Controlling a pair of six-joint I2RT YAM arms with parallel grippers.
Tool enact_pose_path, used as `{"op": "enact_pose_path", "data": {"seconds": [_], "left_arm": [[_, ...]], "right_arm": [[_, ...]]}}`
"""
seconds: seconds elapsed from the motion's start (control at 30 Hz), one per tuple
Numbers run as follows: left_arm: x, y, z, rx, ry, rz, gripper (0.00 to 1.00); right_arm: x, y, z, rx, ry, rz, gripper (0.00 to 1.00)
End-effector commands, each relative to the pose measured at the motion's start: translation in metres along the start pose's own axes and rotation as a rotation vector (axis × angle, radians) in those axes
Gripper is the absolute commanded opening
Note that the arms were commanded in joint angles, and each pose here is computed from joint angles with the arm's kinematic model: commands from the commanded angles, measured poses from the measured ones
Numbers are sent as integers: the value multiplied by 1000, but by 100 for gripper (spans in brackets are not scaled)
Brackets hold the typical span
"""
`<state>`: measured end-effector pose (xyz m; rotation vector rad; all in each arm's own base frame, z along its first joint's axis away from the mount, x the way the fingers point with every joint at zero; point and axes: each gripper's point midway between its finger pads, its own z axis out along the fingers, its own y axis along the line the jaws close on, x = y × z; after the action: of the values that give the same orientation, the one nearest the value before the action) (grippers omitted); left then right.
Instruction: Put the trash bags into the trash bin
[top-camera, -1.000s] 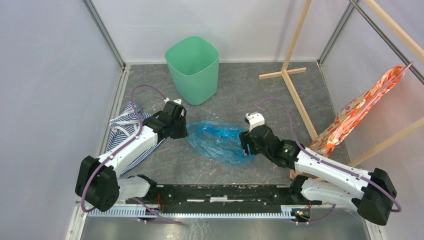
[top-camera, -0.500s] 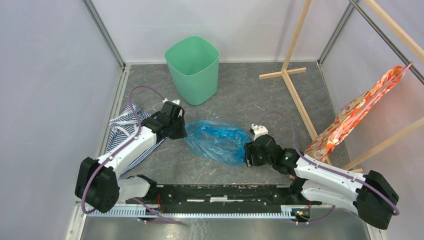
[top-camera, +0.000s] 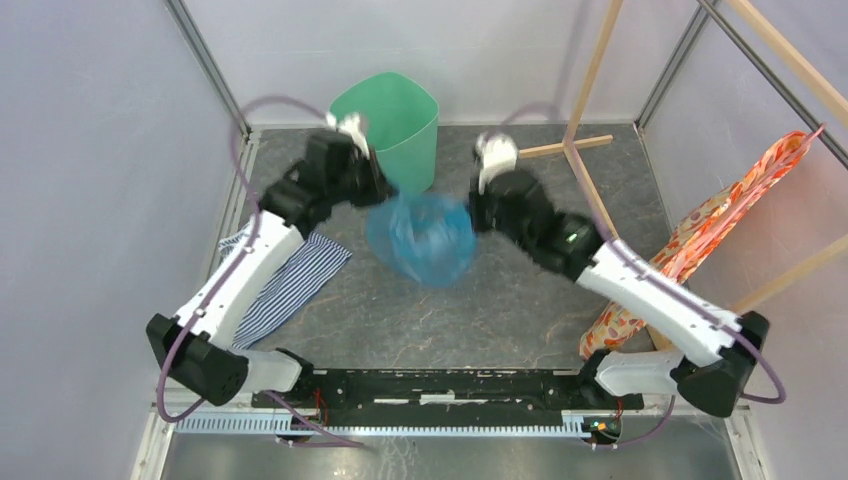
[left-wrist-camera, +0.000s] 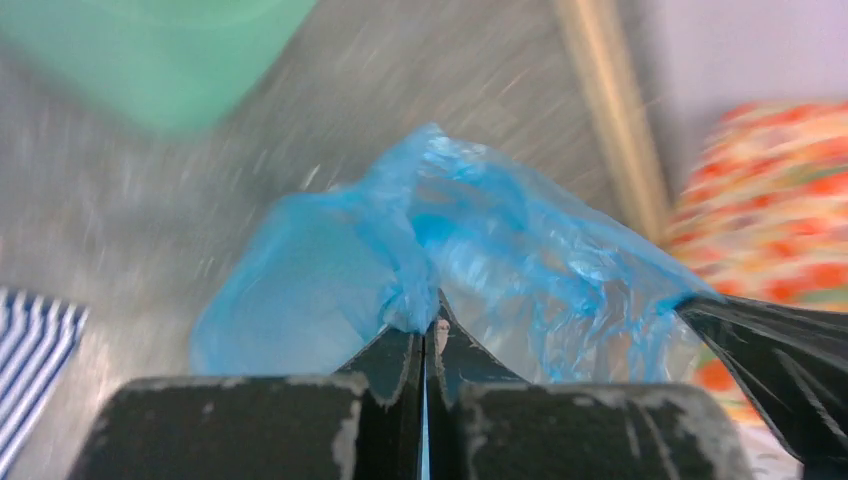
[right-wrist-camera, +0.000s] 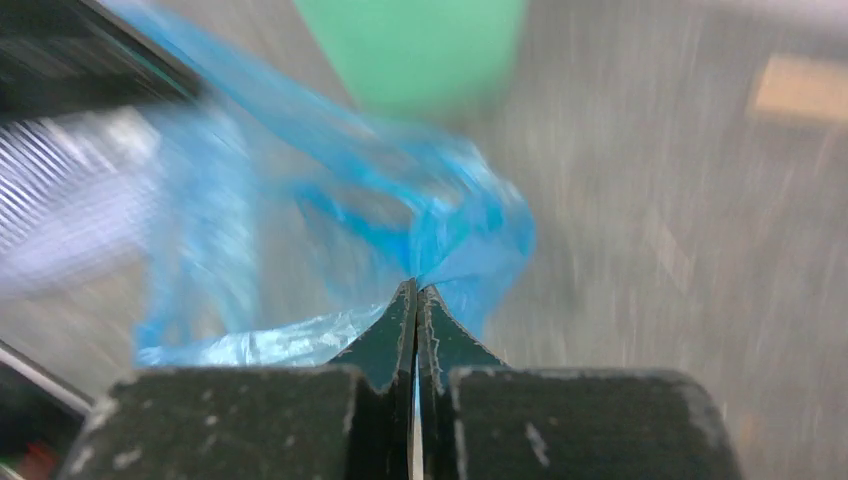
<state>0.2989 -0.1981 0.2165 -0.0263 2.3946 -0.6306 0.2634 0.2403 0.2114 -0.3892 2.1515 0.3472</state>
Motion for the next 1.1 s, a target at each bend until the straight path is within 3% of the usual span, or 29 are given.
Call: {"op": "enact_pose_path", "data": {"seconds": [0.0, 0.07, 0.13, 0.27, 0.37, 0.47, 0.63, 0.7, 0.9, 0.97, 1.07], "left_arm": [[-127, -119, -138, 352, -427, 88, 2], [-133, -120, -162, 355, -494, 96, 2], [-111, -101, -145, 303, -442, 94, 2], [1, -25, -46, 136, -119, 16, 2], [62, 10, -20, 85, 3, -39, 2], [73, 22, -24, 60, -7, -49, 2], [68, 28, -29, 18, -23, -25, 2], [68, 34, -28, -13, -22, -20, 2], [69, 48, -29, -86, -25, 3, 2], [72, 51, -27, -94, -12, 8, 2], [74, 58, -26, -121, -14, 9, 2]], "right_arm": [[-198, 17, -123, -32, -507, -109, 0], [-197, 31, -133, -68, -525, -145, 0], [-154, 37, -101, -71, -421, -174, 0], [26, 30, -4, -65, -9, -250, 0], [85, 15, 5, -39, 80, -230, 0], [77, 10, -5, -38, 18, -204, 1], [72, 9, -8, -32, 23, -232, 6], [76, 7, -9, -31, 32, -237, 17], [73, -2, -20, -26, 1, -237, 64], [69, -6, -24, -8, -13, -235, 73], [66, -17, -23, 41, -8, -218, 79]]}}
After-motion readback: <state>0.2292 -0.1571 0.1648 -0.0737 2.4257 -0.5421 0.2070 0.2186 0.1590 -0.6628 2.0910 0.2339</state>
